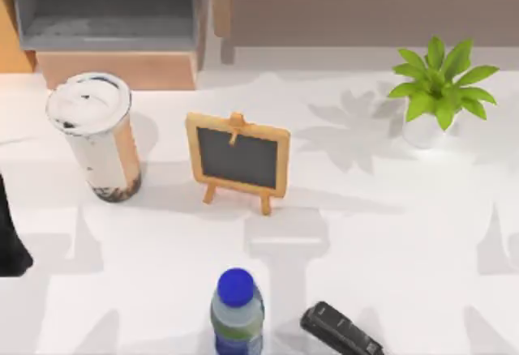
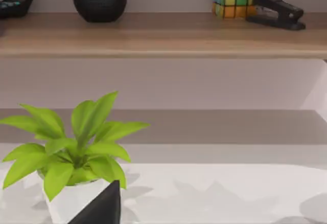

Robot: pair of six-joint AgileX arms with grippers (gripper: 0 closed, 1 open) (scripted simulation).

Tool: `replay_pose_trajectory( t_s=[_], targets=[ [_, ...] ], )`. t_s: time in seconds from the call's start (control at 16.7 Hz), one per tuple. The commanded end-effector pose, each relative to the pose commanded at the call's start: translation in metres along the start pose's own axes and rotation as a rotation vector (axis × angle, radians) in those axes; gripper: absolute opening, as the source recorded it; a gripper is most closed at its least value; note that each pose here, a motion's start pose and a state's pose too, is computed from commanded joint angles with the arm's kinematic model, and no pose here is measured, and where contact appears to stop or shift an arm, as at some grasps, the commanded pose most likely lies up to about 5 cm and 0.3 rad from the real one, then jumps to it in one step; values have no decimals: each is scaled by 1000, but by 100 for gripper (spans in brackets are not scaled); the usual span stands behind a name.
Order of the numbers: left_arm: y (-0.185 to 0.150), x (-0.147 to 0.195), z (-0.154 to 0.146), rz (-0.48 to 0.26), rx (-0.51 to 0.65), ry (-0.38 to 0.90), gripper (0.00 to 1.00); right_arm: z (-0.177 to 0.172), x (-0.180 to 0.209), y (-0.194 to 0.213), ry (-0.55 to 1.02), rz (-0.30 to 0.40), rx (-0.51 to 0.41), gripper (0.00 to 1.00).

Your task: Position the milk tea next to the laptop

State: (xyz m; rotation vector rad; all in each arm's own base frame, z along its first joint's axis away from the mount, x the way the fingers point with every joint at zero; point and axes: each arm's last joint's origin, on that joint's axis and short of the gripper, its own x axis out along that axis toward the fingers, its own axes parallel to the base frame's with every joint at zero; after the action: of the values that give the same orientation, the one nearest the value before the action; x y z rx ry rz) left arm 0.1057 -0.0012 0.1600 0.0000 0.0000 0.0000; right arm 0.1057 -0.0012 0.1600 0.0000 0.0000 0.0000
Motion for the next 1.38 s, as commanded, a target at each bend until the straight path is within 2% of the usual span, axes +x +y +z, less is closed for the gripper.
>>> replay_pose_trajectory(
  t_s=[0.36,0.72,1.08,1.38],
  targets=[
    [-4,6,5,-8,-9,-7,100,0,0,0,0,0,0,100],
    [-25,35,6,-31,-45,26,100,0,0,0,0,0,0,100],
    [-60,63,-25,-33,-39,144,100,0,0,0,0,0,0,100],
    [-80,68,-50,-28,-17,191,100,0,0,0,0,0,0,100]
  ],
)
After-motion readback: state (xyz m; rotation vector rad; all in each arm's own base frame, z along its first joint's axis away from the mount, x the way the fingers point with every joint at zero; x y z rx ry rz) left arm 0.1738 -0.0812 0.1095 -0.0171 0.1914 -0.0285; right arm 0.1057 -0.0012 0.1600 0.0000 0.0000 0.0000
